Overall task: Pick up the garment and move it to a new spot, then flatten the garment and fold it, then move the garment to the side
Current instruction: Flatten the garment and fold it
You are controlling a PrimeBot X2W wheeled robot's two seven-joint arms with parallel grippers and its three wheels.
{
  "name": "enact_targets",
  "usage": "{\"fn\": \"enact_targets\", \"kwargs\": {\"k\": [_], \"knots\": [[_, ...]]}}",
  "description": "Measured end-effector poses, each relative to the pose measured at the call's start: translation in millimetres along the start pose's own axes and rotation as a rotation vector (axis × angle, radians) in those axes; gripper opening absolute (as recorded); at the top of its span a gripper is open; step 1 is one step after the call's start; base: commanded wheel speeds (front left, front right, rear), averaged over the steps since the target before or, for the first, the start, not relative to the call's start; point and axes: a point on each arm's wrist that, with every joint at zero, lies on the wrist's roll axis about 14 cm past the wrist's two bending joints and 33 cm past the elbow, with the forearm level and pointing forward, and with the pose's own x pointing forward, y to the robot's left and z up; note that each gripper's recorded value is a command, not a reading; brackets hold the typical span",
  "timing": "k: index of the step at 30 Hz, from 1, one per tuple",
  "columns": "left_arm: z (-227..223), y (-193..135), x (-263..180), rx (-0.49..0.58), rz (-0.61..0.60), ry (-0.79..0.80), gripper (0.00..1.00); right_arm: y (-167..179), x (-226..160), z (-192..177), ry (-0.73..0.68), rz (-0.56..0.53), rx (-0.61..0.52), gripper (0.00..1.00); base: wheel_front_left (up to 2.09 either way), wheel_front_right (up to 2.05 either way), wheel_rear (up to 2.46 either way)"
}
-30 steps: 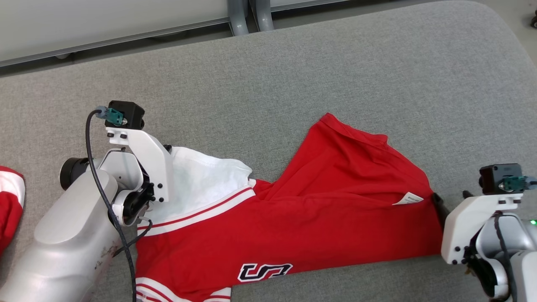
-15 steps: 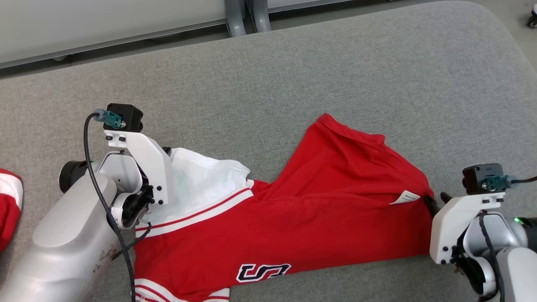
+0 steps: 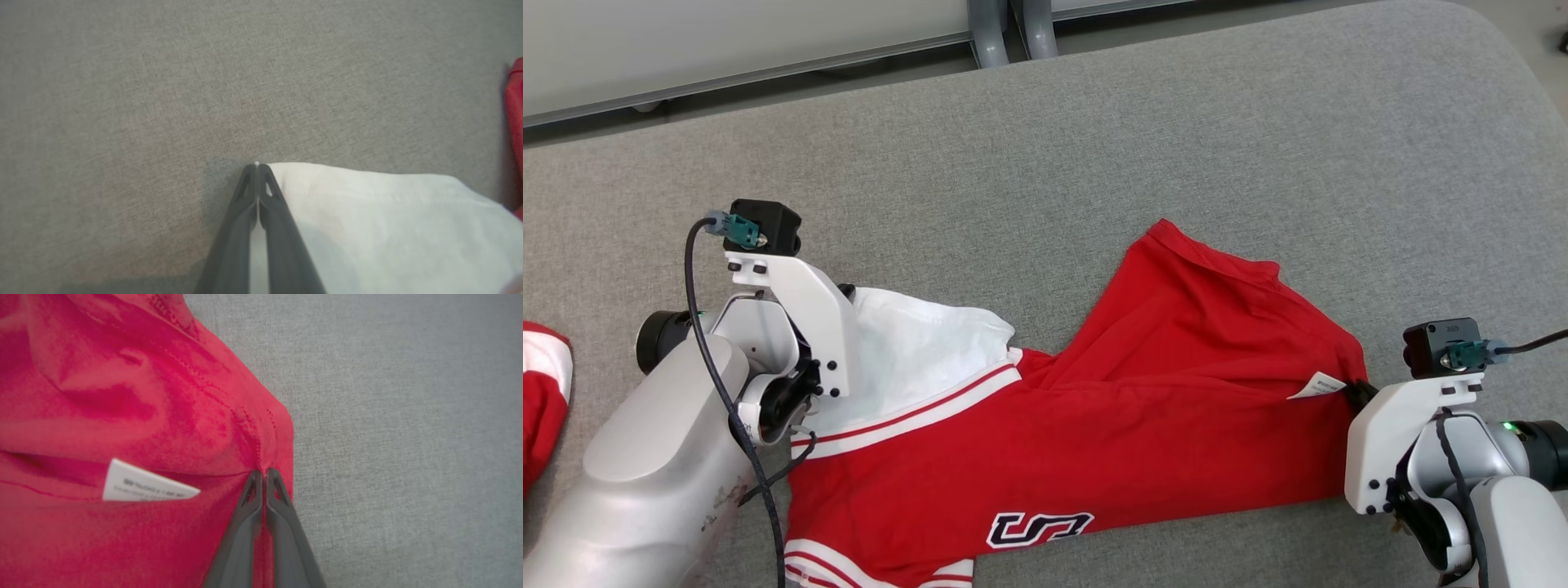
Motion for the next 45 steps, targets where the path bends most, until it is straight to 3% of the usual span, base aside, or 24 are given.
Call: {"fn": "enact_targets", "kwargs": {"k": [1, 6, 10, 13, 20, 27, 33, 35, 40, 45], "knots": [[0, 0, 0, 0.000, 0.001, 0.000, 0.00, 0, 0, 0, 0.000, 0.001, 0.000, 0.00, 0.00, 0.00, 0.00], [5, 0, -1, -0.003, 0.000, -0.024, 0.00, 0, 0, 4, -0.020, 0.002, -0.001, 0.00, 0.00, 0.00, 0.00], [36, -7, -9, -0.024, -0.036, -0.152, 0.00, 2, -6, 32, -0.136, 0.012, 0.010, 0.00, 0.00, 0.00, 0.00], [73, -22, -25, -0.168, -0.132, -0.295, 0.00, 3, -18, 63, -0.270, 0.034, 0.044, 0.00, 0.00, 0.00, 0.00], [156, -17, -100, -0.283, -0.230, -0.646, 0.00, 10, -56, 119, -0.496, 0.087, 0.080, 0.00, 0.00, 0.00, 0.00], [198, -33, -166, -0.319, -0.355, -0.830, 0.00, 3, -96, 175, -0.732, 0.164, 0.213, 0.00, 0.00, 0.00, 0.00], [233, -23, -198, -0.296, -0.352, -0.971, 0.00, 2, -105, 223, -0.825, 0.227, 0.276, 0.00, 0.00, 0.00, 0.00], [245, -14, -200, -0.286, -0.323, -1.010, 0.00, 16, -93, 233, -0.778, 0.303, 0.308, 0.00, 0.00, 0.00, 0.00], [272, -1, -192, -0.195, -0.245, -1.097, 0.00, 31, -61, 266, -0.742, 0.307, 0.279, 0.00, 0.00, 0.00, 0.00], [316, 16, -218, -0.208, -0.201, -1.331, 0.00, 27, -61, 329, -0.909, 0.305, 0.351, 0.00, 0.00, 0.00, 0.00]]}}
